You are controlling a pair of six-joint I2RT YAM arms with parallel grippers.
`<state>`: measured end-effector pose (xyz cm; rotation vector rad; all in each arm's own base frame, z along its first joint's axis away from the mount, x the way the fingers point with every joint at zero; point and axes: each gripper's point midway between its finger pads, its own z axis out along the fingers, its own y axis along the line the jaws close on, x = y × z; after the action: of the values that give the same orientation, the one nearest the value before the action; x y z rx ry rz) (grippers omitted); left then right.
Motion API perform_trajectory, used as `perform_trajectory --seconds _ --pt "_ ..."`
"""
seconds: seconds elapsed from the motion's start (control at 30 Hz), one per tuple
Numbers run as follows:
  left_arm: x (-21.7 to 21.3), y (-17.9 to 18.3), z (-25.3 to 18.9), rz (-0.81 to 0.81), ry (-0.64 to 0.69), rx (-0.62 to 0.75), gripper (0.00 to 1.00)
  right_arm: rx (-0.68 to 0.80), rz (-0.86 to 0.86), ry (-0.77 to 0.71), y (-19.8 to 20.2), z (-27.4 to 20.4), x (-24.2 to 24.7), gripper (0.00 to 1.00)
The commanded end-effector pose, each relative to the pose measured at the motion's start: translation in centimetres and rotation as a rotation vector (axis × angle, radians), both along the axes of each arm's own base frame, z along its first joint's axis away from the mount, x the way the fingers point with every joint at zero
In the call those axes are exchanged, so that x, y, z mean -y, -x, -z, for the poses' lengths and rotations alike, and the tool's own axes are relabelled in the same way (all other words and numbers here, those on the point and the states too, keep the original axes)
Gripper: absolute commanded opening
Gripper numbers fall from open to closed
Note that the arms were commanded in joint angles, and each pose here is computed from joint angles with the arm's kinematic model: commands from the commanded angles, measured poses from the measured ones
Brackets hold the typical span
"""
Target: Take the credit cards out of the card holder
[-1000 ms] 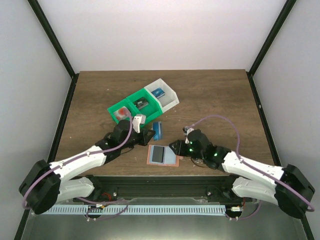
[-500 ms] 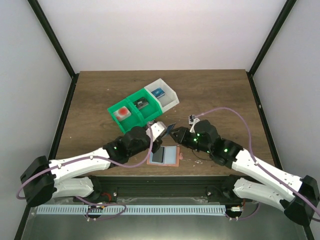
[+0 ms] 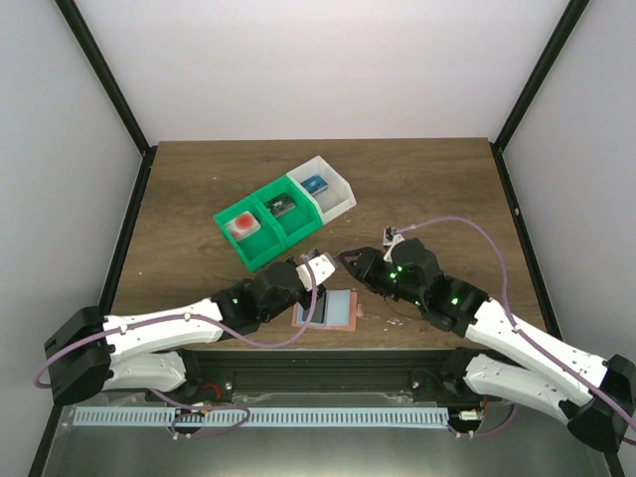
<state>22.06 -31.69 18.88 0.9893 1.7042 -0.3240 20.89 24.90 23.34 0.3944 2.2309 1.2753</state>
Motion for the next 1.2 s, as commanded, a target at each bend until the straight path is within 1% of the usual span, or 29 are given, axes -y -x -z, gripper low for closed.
perform_trajectory --seconds 0.0,0.3,0.53,0.73,0.93,1.03,1.17 --pt "0.1 0.1 0.3 0.003 -0.011 0.034 0.0 0.033 0.043 -0.041 -1.2 -2.2 -0.2 0.42" --pt "0.0 0.4 0.8 0.015 -0.023 0.036 0.0 0.009 0.007 -0.03 -2.0 -1.3 -2.2 0.41" --pt "-0.2 0.6 1.4 0.021 -0.054 0.042 0.0 -0.007 -0.03 0.008 -2.2 0.1 -3.2 0.3" --pt "-0.6 0.4 1.4 0.011 -0.067 0.058 0.0 -0.038 -0.03 0.047 -2.1 1.5 -3.1 0.27" --pt "-0.8 0.4 1.7 0.002 -0.085 0.069 0.0 -0.026 -0.012 0.077 -2.4 2.0 -2.6 0.09" --pt "-1.0 0.4 2.1 -0.004 -0.129 0.097 0.0 -0.029 -0.006 0.088 -2.3 2.6 -2.4 0.01" --pt "-1.1 0.1 2.5 -0.018 -0.203 0.152 0.0 -0.033 0.006 0.089 -2.5 2.8 -2.1 0.01"
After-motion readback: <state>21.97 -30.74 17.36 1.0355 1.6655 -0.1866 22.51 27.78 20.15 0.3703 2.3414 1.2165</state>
